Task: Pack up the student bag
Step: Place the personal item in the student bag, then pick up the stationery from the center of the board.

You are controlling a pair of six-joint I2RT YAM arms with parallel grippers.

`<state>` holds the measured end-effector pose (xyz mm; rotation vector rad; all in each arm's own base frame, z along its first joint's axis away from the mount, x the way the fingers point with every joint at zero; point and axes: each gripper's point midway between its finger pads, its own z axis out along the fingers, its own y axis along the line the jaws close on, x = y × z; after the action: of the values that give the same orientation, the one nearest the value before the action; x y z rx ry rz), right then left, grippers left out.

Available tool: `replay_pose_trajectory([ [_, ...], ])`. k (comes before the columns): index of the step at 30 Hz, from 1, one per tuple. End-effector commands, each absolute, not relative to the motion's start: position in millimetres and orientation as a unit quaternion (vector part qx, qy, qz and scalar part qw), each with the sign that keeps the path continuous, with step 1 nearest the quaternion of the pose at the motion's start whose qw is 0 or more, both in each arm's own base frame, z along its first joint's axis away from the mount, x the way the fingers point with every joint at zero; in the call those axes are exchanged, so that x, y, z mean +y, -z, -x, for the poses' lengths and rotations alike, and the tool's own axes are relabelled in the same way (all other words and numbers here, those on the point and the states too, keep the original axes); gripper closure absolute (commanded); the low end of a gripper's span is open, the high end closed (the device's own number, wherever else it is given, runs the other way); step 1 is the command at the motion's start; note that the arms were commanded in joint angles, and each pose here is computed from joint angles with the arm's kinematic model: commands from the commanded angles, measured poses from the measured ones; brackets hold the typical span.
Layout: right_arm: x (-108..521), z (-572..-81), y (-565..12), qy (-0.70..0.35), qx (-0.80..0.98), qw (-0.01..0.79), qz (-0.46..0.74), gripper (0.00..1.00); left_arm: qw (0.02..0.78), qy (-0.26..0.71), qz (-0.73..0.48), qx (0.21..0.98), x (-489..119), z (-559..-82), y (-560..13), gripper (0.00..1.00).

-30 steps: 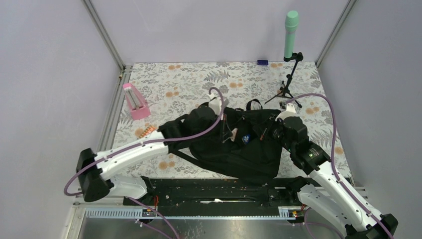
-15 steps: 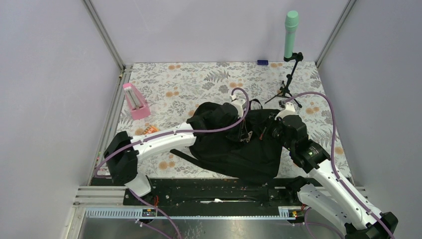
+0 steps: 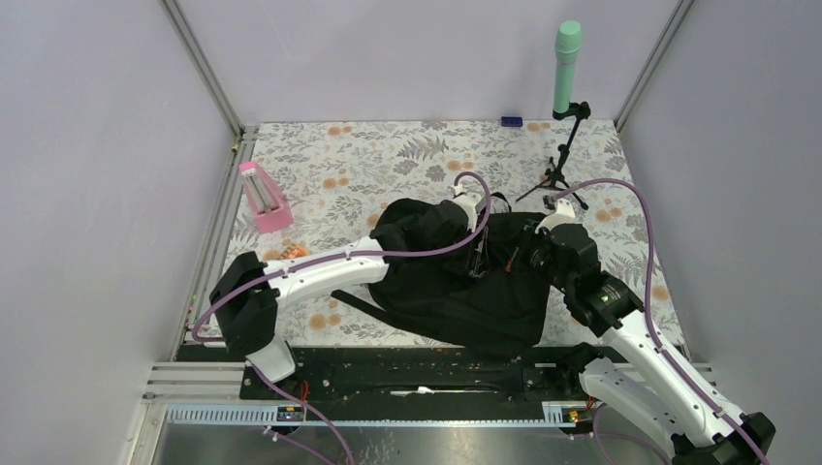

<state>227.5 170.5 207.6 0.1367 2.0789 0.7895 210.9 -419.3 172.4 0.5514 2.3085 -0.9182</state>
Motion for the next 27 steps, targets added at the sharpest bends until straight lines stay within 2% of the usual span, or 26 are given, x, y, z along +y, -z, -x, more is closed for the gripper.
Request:
replay_pose_trajectory([
  [1,186,-230,-263,-0.383,0.787,0.482,-0.042,1.0,0.365,0.346,-0.194,0.842,-410,-226,-217,0.55],
  [7,185,-230,-260,-0.379,0.788,0.482,-0.044,1.0,0.425,0.305,-0.159,0.837,-356,-239,-232,0.45],
  [13,183,-231,-260,-0.376,0.788,0.487,-0.045,1.0,0.467,0.219,-0.085,0.852,-260,-265,-221,0.19],
  [17,182,-231,-257,-0.373,0.788,0.487,-0.045,1.0,0.461,0.159,-0.023,0.872,-190,-279,-202,0.13],
  [22,181,-231,-258,-0.372,0.787,0.49,-0.044,1.0,0.416,0.054,0.071,0.905,-96,-287,-163,0.07],
  [27,179,-230,-259,-0.37,0.785,0.495,-0.044,1.0,0.399,0.038,0.187,0.897,-22,-289,-142,0.05],
])
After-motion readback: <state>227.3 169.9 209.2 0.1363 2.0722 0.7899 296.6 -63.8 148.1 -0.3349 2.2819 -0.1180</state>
